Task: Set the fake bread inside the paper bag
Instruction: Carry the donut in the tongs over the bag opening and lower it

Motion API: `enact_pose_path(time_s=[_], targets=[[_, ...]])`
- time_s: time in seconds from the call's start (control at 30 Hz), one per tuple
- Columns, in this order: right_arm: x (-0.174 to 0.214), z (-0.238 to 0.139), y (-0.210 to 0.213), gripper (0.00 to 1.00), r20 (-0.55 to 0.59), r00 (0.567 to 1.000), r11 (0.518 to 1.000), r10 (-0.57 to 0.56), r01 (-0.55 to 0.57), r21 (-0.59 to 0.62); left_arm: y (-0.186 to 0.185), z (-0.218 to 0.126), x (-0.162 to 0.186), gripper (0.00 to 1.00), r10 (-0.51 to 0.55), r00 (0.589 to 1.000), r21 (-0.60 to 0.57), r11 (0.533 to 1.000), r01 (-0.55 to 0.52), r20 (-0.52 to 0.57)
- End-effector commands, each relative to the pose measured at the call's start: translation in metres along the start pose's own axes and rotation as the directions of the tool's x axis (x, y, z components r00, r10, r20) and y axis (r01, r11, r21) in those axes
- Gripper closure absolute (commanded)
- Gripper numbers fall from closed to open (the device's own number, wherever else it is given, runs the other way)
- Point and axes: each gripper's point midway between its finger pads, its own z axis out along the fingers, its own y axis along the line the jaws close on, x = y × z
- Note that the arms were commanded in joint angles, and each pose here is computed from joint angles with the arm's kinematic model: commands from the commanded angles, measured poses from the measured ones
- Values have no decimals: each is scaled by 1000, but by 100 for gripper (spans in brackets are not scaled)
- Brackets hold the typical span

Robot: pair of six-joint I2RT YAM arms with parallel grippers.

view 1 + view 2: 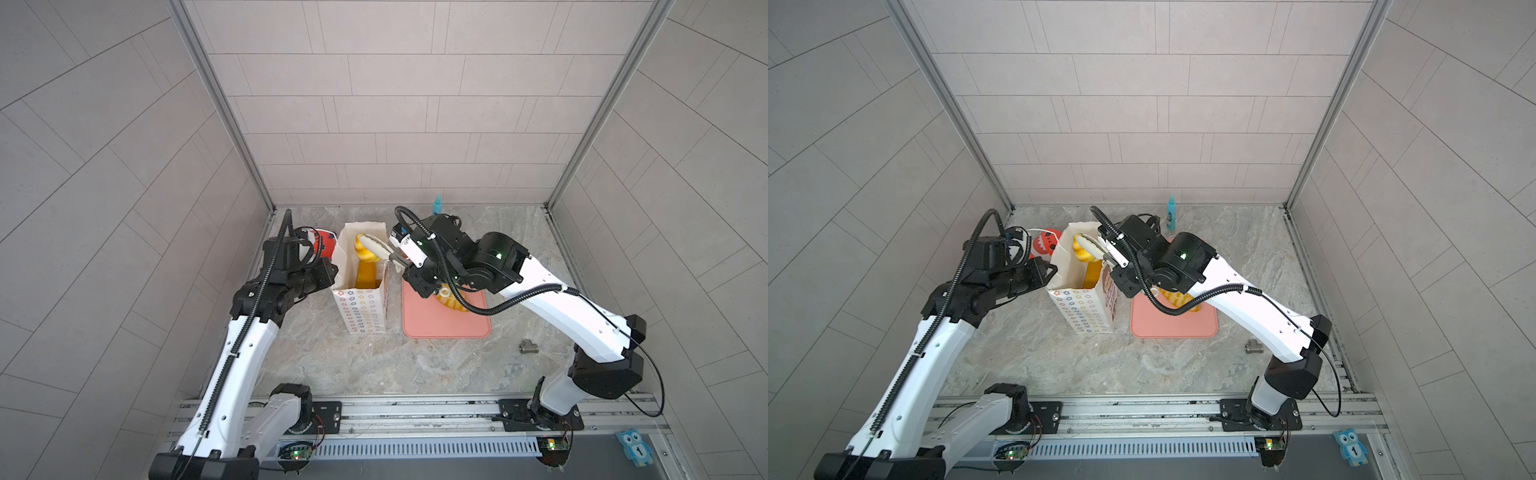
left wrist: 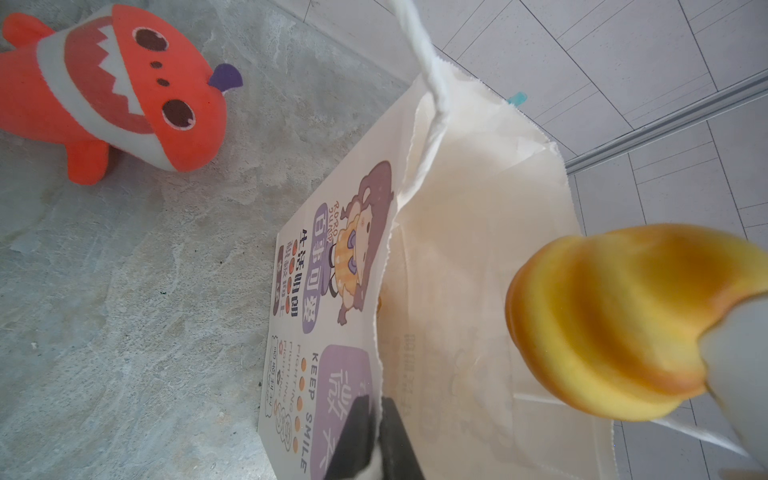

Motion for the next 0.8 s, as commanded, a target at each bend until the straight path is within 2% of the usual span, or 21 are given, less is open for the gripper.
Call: enact_pose_path(time_s=[0.0, 0.47, 0.77], targets=[[-6, -5, -1, 74, 38, 999, 1000, -10, 9, 13, -3, -6, -3, 88, 6, 1000, 11, 1000, -6, 21], [-6, -8, 0, 69, 46, 999, 1000, -7, 6, 12, -3, -5, -2, 88, 5, 1000, 11, 1000, -5, 20], [-8, -11, 0, 62, 56, 998, 1000, -7, 7, 14, -3, -6, -2, 88, 5, 1000, 11, 1000, -5, 21]])
